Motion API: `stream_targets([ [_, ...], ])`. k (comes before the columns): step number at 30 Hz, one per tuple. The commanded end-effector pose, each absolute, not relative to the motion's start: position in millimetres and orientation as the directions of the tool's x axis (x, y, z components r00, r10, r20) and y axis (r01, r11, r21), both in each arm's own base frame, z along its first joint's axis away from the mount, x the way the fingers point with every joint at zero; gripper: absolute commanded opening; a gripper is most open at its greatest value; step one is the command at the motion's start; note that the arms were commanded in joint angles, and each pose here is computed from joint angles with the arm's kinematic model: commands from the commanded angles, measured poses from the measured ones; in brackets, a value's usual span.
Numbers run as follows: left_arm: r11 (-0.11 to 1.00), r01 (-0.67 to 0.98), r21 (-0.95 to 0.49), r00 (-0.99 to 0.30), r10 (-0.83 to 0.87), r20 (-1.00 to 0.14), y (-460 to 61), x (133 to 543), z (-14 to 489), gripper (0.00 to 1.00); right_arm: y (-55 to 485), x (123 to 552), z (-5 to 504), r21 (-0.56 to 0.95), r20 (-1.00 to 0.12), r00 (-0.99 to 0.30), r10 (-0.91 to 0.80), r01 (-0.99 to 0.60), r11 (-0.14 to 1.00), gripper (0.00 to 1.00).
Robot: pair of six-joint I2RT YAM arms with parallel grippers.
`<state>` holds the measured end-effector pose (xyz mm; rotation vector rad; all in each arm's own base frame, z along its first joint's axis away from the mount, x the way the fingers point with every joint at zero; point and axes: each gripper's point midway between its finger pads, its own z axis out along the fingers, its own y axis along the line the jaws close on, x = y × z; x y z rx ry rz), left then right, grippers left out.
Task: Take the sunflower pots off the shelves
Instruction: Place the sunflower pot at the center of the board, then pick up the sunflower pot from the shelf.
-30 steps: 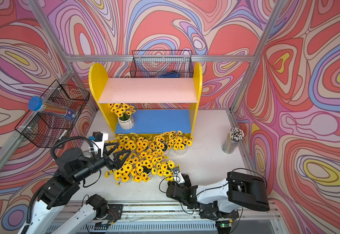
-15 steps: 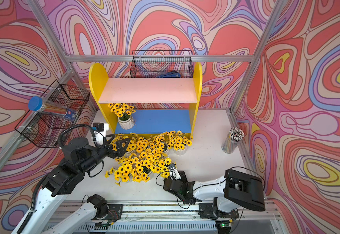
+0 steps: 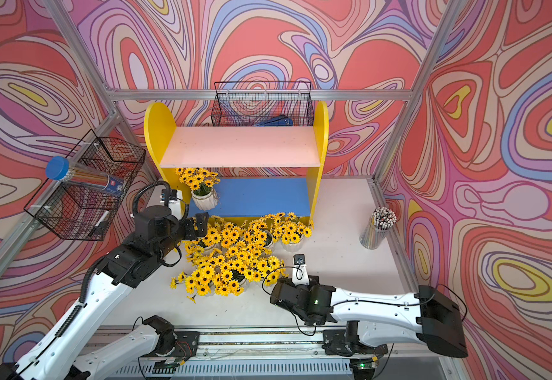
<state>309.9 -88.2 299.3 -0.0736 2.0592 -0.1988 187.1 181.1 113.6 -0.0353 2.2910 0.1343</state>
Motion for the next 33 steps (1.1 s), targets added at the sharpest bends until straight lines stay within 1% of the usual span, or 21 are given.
stream_targets([
  [1, 0.988, 0.005, -0.153, -0.444, -0.135, -0.886, -77.1, 328.2, 307.6, 0.93, 154.6, 206.1, 148.4, 0.102, -0.814, -0.578, 0.061, -0.038, 0.994, 0.92],
  [4, 0.986, 0.141, -0.094, -0.378, -0.035, -0.925, -95.5, 338.3, 307.1, 0.93, 146.1, 222.1, 177.6, 0.194, -0.852, -0.505, 0.138, -0.060, 0.979, 0.93],
  [7, 0.974, 0.219, -0.060, -0.344, 0.020, -0.939, -109.8, 347.6, 307.0, 0.95, 132.9, 234.5, 194.1, 0.171, -0.872, -0.469, 0.139, -0.025, 0.985, 0.98],
  [10, 0.979, 0.200, -0.041, -0.386, 0.041, -0.921, -110.4, 359.3, 292.9, 0.95, 130.3, 246.1, 200.0, 0.115, -0.881, -0.463, 0.095, -0.016, 0.993, 0.98],
  [12, 0.983, 0.180, -0.039, -0.386, 0.034, -0.922, -109.0, 365.5, 289.5, 0.97, 132.5, 254.2, 203.0, 0.103, -0.886, -0.457, 0.079, -0.028, 0.994, 0.98],
  [18, 0.993, 0.117, -0.004, -0.408, 0.044, -0.912, -102.3, 385.2, 280.3, 1.00, 140.5, 278.2, 197.5, 0.155, -0.878, -0.465, 0.115, -0.048, 0.987, 0.98],
  [20, 0.996, 0.088, -0.023, -0.396, 0.014, -0.918, -92.6, 391.2, 278.9, 1.00, 144.8, 286.1, 197.4, 0.166, -0.880, -0.457, 0.128, -0.046, 0.985, 0.98],
  [22, 0.994, 0.087, -0.070, -0.405, -0.028, -0.914, -85.9, 397.5, 275.2, 1.00, 146.6, 291.4, 201.4, 0.170, -0.885, -0.446, 0.133, -0.044, 0.984, 0.98],
  [29, 0.984, 0.170, -0.053, -0.414, 0.022, -0.910, -96.1, 418.0, 262.2, 1.00, 144.8, 299.7, 210.2, 0.159, -0.895, -0.429, 0.120, -0.055, 0.986, 0.98],
  [33, 0.988, 0.140, -0.058, -0.396, 0.002, -0.918, -91.2, 429.8, 258.5, 1.00, 142.3, 299.9, 211.5, 0.153, -0.897, -0.426, 0.116, -0.053, 0.987, 0.98],
])
